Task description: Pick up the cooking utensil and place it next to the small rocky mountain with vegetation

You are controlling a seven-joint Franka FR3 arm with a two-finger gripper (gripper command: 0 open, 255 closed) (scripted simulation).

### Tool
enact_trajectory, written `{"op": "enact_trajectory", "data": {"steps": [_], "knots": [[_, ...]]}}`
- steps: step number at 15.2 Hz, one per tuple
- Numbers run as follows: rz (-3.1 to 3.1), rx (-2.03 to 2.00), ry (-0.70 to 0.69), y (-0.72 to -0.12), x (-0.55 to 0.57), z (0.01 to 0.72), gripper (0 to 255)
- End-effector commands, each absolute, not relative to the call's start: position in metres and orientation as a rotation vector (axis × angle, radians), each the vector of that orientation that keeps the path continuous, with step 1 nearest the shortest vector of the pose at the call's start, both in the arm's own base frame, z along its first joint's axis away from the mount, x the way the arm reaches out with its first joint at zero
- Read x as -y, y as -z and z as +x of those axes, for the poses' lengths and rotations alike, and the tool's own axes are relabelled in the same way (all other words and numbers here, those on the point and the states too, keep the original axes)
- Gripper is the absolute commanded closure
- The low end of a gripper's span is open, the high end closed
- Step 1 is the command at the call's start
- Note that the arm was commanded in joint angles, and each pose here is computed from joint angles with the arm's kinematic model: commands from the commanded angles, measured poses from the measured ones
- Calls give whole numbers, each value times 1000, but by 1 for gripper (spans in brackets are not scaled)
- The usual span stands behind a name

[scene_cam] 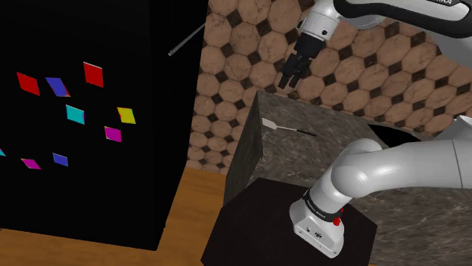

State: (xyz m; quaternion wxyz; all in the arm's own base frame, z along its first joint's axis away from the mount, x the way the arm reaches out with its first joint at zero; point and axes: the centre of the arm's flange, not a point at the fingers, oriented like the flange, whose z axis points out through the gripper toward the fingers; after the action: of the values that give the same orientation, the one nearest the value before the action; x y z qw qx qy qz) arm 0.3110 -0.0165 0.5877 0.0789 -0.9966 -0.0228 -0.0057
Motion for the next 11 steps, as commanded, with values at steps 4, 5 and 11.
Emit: {"op": "enact_trajectory", "data": {"steps": [4,5,11], "knots": [[-3000,192,3,-559,39,303,0],[-3004,234,-2,-550,46,301,0],[-3019,486,-30,-496,94,293,0]]}}
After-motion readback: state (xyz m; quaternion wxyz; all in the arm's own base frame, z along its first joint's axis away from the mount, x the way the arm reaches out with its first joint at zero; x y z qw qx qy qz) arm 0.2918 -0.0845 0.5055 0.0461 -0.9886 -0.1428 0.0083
